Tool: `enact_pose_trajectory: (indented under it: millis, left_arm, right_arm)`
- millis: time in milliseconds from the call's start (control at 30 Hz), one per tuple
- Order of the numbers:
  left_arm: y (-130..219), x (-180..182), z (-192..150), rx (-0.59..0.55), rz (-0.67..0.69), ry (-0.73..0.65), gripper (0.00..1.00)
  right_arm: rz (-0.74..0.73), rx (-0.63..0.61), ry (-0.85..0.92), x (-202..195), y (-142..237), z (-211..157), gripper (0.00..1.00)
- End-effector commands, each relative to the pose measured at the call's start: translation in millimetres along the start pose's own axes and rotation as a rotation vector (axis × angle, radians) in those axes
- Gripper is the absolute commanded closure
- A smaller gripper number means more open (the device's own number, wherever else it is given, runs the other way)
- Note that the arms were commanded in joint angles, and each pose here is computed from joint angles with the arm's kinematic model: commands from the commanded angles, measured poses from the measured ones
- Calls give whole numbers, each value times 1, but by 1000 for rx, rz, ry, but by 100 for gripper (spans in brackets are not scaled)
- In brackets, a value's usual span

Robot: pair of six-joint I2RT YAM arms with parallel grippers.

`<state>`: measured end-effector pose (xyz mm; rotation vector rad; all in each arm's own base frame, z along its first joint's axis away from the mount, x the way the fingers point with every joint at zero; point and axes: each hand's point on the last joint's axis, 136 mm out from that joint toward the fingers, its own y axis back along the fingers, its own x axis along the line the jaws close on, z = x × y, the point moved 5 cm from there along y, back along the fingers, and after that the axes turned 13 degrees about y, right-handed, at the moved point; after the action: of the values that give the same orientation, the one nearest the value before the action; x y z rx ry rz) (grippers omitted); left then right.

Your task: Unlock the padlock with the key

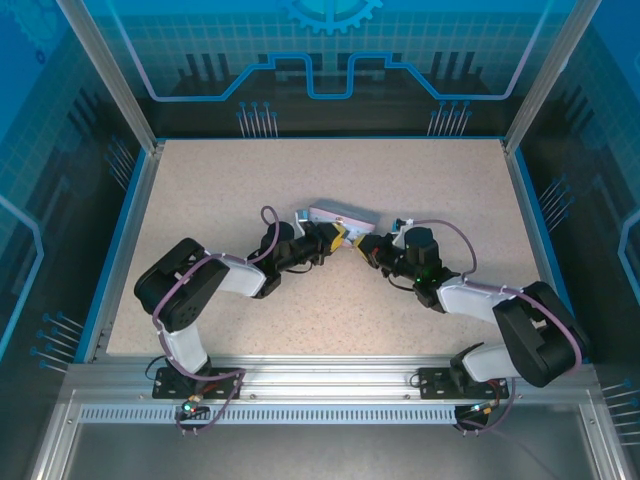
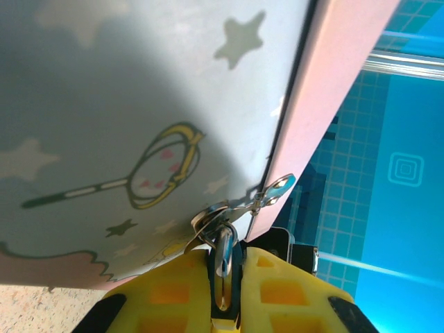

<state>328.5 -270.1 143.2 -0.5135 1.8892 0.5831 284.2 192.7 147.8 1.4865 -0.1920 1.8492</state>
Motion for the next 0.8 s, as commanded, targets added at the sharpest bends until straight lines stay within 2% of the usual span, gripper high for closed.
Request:
enact_pose_trajectory:
  millis: [0,767]
  left_arm:
    - [4,-16,-10,36,-59,-19,100]
    - [4,-16,-10,34,-59,-18,100]
  right_arm:
    - [30,-48,4,11,-2,14,100]
    - [16,-42,3,5,5,13,100]
